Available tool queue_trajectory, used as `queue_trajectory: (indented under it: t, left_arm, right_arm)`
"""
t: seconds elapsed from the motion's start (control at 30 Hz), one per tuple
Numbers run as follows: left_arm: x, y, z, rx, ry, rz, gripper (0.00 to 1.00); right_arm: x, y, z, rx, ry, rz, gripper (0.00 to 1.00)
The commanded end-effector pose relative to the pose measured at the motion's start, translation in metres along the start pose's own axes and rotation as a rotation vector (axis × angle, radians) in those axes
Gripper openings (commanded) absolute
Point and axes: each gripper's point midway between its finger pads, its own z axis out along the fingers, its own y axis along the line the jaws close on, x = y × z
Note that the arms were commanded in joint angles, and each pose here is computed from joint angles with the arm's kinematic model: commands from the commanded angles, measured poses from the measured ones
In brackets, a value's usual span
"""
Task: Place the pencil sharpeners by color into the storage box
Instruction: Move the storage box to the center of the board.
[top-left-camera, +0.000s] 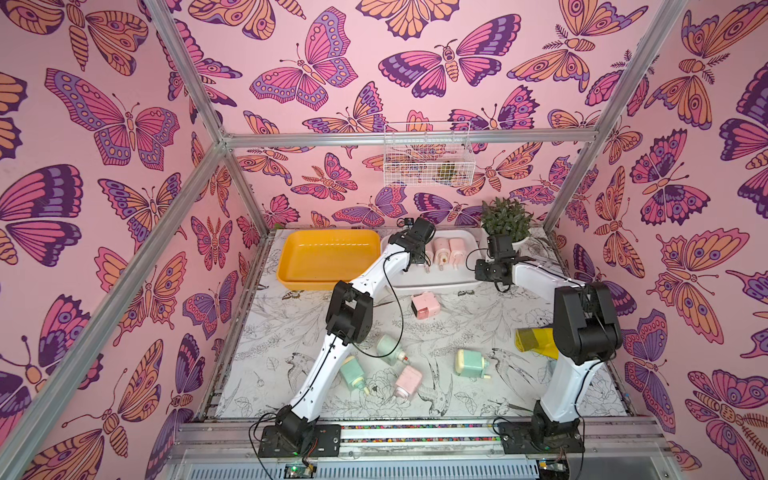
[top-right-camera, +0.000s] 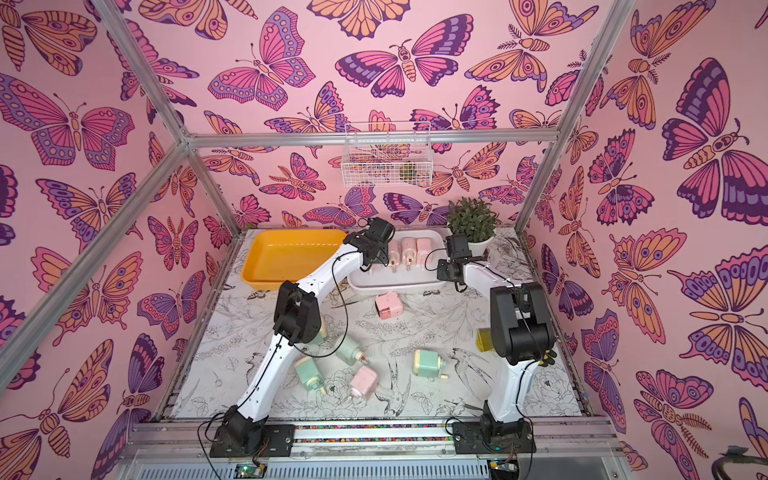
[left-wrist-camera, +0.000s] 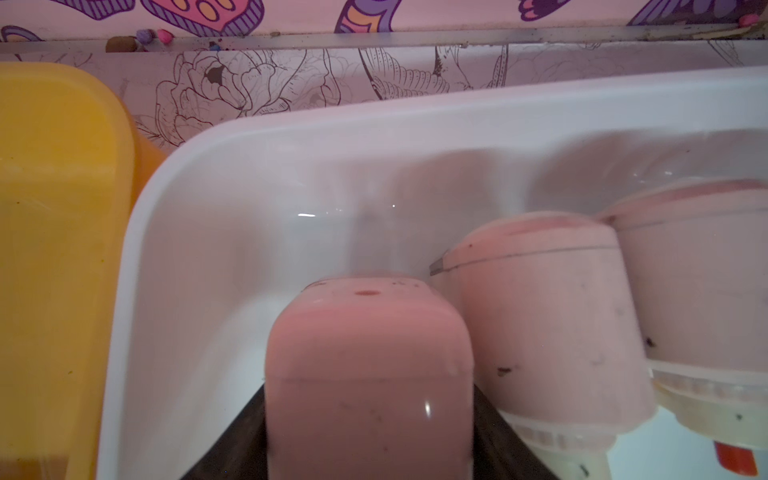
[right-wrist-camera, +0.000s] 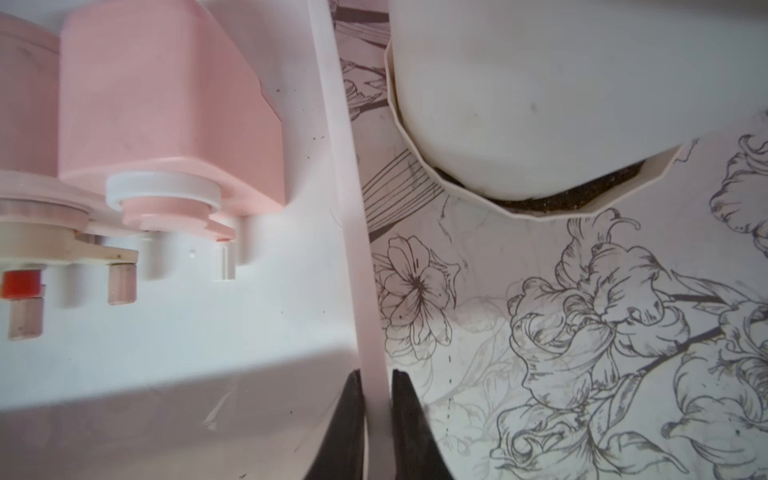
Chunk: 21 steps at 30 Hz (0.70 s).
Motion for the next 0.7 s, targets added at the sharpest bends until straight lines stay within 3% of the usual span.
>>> queue_trajectory:
  t: [0.0,0.2,0.67]
  left_arm:
    - [-0.021,0.007,-0.029,-0.022,-0.06,-0.039,0.0]
    - [-0.019,0.013,-0.025,-0.06,-0.062,-0.032,0.0]
    - [0.014,0.001,-0.008,0.0,0.073,-0.087,0.01]
  right_arm:
    - [0.011,0.005,-0.016,-0.034,0.021,-0.049,0.0]
    - [0.014,0.003,-0.023,-0.03,0.016,-0.027,0.0]
    - [0.012,0.011,-0.022,-0.061,-0.004,0.035,0.0]
